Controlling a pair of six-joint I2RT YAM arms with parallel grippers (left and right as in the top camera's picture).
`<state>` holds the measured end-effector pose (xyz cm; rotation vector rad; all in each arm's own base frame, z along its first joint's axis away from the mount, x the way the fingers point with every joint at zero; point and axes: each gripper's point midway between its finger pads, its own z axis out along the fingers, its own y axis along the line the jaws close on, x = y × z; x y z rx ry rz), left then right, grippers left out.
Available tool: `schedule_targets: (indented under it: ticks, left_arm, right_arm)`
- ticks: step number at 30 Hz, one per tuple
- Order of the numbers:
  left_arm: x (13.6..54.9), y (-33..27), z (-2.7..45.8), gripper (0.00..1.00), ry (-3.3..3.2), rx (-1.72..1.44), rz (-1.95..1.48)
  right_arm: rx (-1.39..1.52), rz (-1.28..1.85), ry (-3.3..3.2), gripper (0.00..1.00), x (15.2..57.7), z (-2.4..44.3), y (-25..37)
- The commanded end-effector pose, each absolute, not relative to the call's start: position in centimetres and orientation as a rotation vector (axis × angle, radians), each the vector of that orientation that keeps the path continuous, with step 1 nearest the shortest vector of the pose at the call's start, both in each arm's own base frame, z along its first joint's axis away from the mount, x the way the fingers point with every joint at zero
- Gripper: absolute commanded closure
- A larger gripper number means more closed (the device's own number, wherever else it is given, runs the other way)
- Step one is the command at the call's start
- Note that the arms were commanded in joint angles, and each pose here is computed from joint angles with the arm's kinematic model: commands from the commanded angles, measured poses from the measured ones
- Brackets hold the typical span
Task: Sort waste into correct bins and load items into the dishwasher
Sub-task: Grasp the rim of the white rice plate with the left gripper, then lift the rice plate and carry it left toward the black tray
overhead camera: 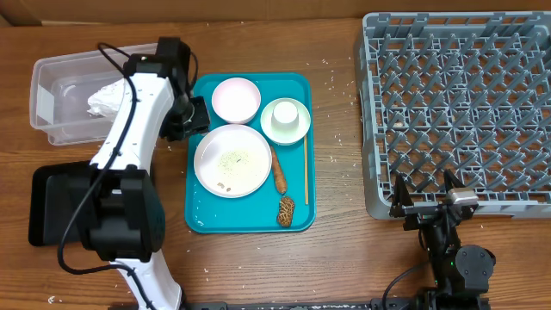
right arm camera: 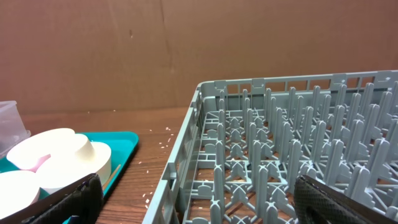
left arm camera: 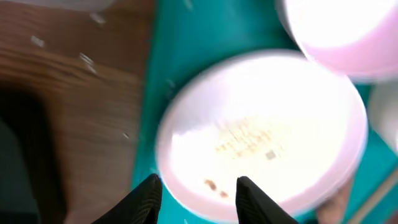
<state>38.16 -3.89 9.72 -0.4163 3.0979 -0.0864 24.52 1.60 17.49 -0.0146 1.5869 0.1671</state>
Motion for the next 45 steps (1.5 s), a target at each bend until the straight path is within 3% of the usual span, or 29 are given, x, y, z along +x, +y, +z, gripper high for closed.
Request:
schedule_targets:
  ticks: [1,10,13,23,28,45]
  left_arm:
    - [36.4,-9.0,10.2,0.58,3.178,-0.200,-0.277]
    - [30.3,-15.4,7.6,0.56,3.331,0.085,-0.180]
    - [29.3,-16.4,5.8,0.50,3.328,0.144,-0.126]
    - [29.3,-15.9,2.6,0.51,3.242,0.252,0.064]
    - [28.8,-15.5,1.4,0.58,3.240,0.267,0.093]
    - [28.9,-16.9,0.2,0.63,3.144,0.448,0.150]
  right_arm:
    - [-0.005,0.153,1.590,0.00,24.6,17.1,1.3]
    - [-0.005,0.153,1.591,0.00,24.6,17.1,1.3]
    - [-0.005,0.153,1.591,0.00,24.6,17.1,1.3]
    - [-0.005,0.154,1.591,0.00,24.6,17.1,1.3]
    - [-0.005,0.153,1.591,0.00,24.6,17.1,1.3]
    - [-0.005,0.154,1.591,0.00,24.6,17.1,1.3]
